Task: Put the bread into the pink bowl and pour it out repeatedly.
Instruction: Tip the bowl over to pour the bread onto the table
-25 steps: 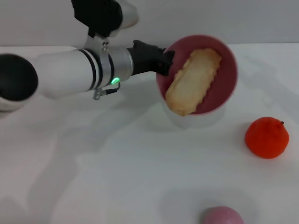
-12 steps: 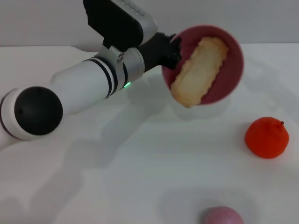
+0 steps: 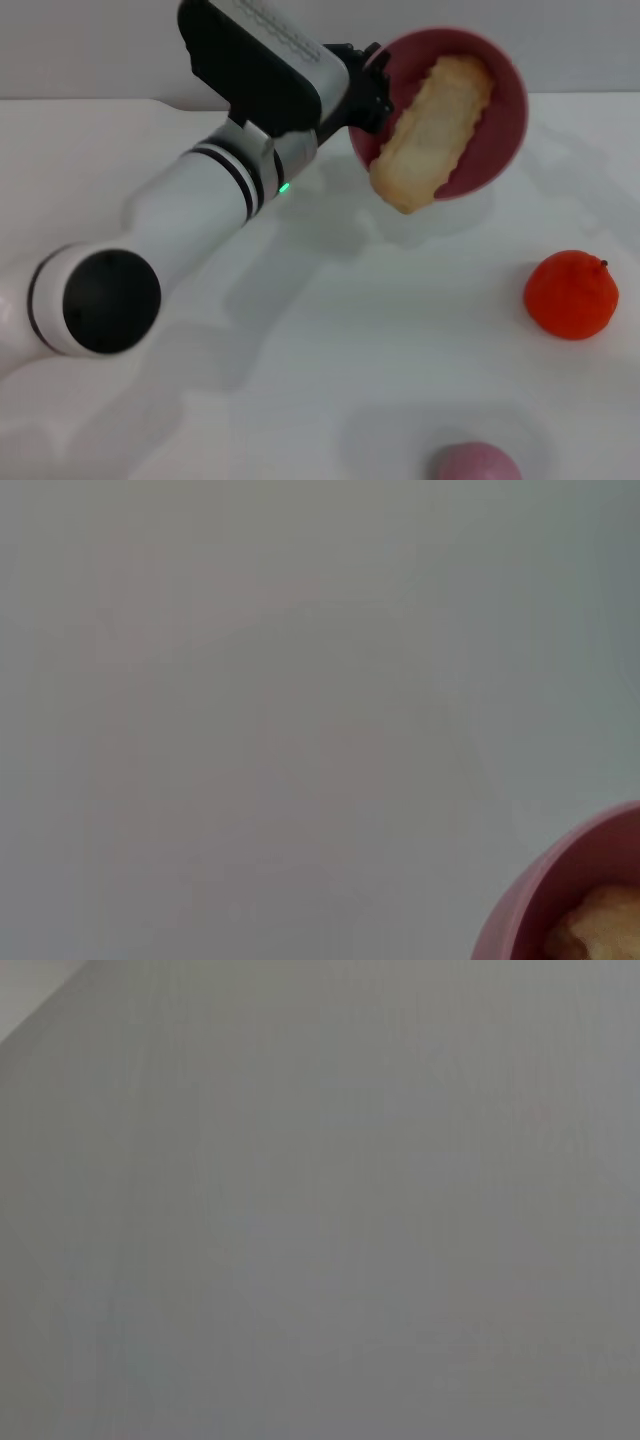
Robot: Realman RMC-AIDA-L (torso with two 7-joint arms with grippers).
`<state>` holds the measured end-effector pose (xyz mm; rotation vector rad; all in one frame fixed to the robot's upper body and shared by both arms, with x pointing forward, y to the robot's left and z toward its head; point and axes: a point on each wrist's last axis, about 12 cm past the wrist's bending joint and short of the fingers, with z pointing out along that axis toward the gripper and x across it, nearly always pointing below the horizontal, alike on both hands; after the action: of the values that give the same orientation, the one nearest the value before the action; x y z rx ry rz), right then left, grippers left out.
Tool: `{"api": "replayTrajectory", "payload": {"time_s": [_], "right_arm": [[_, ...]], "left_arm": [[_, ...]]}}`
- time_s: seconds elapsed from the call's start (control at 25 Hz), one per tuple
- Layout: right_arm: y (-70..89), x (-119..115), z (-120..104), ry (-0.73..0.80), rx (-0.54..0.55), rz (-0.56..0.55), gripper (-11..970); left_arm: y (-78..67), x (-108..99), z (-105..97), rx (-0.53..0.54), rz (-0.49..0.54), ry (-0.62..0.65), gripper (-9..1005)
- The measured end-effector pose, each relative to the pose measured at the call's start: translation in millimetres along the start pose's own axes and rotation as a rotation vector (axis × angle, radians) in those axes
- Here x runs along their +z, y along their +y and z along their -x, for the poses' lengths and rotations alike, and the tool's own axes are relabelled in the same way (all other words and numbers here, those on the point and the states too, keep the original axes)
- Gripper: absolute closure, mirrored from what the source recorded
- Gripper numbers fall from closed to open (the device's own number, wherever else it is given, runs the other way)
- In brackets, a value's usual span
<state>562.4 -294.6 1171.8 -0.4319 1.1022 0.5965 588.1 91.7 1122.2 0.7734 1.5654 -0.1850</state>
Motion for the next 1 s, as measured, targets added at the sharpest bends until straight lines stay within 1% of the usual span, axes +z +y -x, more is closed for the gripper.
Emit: {"api": "replayTrajectory", "payload": {"time_s": [0.24,0.52,0.72,1.0], "right_arm": [[-1.8,1,3,-0.002,-0.011,-0.001,513],[-2.1,2,4,-0.005,-0.020,0.000,513],[-2.1,4,5,-0.006,-0.025,0.002,513],[-2.1,5,5,-0.007,-0.029,0.004,514]], "left_arm": [[-11.8,-3,1,0.085,0.002,-0.050,950],[-21.6,-8,1,0.135,0.020,-0.111,951],[-25.9,-14,1,0.179,0.040,-0.161,951],[-28.2,-18,2,0.196,0.068,-0.206,950]]}}
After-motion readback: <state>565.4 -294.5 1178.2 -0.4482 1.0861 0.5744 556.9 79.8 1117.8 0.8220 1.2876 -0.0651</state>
